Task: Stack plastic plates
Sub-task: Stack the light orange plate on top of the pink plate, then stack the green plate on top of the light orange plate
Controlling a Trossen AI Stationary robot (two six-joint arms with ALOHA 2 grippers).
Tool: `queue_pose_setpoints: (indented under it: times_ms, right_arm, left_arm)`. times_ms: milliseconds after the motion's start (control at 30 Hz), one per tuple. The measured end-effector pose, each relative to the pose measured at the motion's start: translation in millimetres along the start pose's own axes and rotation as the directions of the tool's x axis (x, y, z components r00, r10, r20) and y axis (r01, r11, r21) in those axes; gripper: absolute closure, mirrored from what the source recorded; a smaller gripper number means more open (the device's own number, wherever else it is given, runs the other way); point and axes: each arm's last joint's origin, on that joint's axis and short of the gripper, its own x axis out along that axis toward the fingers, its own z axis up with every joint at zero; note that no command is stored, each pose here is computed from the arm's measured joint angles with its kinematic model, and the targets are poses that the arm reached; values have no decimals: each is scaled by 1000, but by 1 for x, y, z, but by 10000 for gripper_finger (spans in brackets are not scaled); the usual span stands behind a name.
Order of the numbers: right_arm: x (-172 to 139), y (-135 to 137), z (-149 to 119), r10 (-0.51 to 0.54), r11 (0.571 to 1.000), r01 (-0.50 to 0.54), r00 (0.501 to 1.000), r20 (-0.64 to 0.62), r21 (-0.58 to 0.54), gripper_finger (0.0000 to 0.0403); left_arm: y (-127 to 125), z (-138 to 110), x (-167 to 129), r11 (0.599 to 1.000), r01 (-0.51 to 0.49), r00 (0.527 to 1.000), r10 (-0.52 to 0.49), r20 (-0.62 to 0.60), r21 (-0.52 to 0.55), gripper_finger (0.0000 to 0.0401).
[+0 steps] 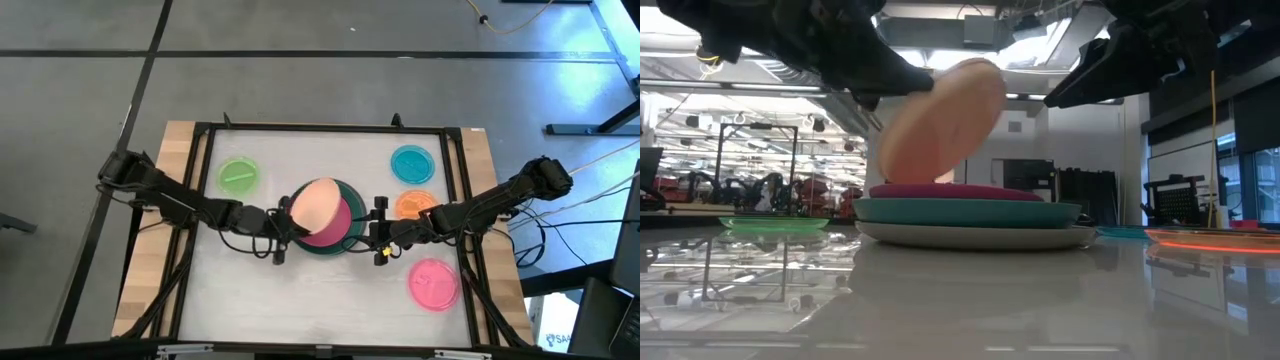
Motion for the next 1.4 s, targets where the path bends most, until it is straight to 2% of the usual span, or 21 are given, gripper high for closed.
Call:
queue_pose_setpoints:
  times_ms: [133, 267, 400, 567, 733, 800, 933, 1067, 1167, 1267, 1400]
  right_arm:
    - [0, 0, 0, 0, 1000, 0, 1000, -1, 0, 196]
    - [0, 0, 0, 0, 1000, 0, 1000, -1, 0, 196]
    - [0, 0, 0, 0, 1000, 0, 1000, -1, 0, 196]
    - [0, 0, 0, 0, 1000, 0, 1000, -1, 0, 196]
    - [0, 0, 0, 2, 1000, -2, 1000, -1, -1, 196]
    - [0, 0, 0, 3, 1000, -3, 1000, -1, -1, 196]
    - [1, 1, -1, 3, 1000, -3, 1000, -6, -3, 196]
    - [4, 2, -3, 2, 1000, -2, 1000, -21, -10, 196]
    - [6, 3, -4, -6, 1000, 6, 1000, -26, -13, 196]
    - [8, 4, -4, -16, 1000, 16, 1000, -22, -10, 196]
    - [9, 3, -5, -28, 1000, 27, 999, -28, -12, 196]
  left_arm:
    - [-2, -11, 12, 999, -1, 1000, 1, -4, 42, 389]
    - [-2, -18, 17, 1000, -6, 1000, 7, -24, 31, 389]
    - [-4, -24, 20, 999, 29, 998, -28, -57, 28, 385]
    - [1, -27, 20, 999, -22, 996, 25, -90, 34, 344]
    - [2, -23, 15, 998, -14, 990, 23, -139, 66, 290]
    - [1, -13, 11, 997, -16, 987, 28, -158, 75, 273]
    - [4, 3, -9, 997, -32, 960, 49, -274, 66, 252]
    - [11, 14, -36, 994, -109, 921, 102, -376, 2, 246]
    - [18, 13, -56, 975, -219, 875, 189, -445, -17, 252]
    - [28, 8, -73, 928, -373, 794, 318, -518, -3, 262]
    - [45, -9, -85, 835, -548, 644, 453, -617, 41, 273]
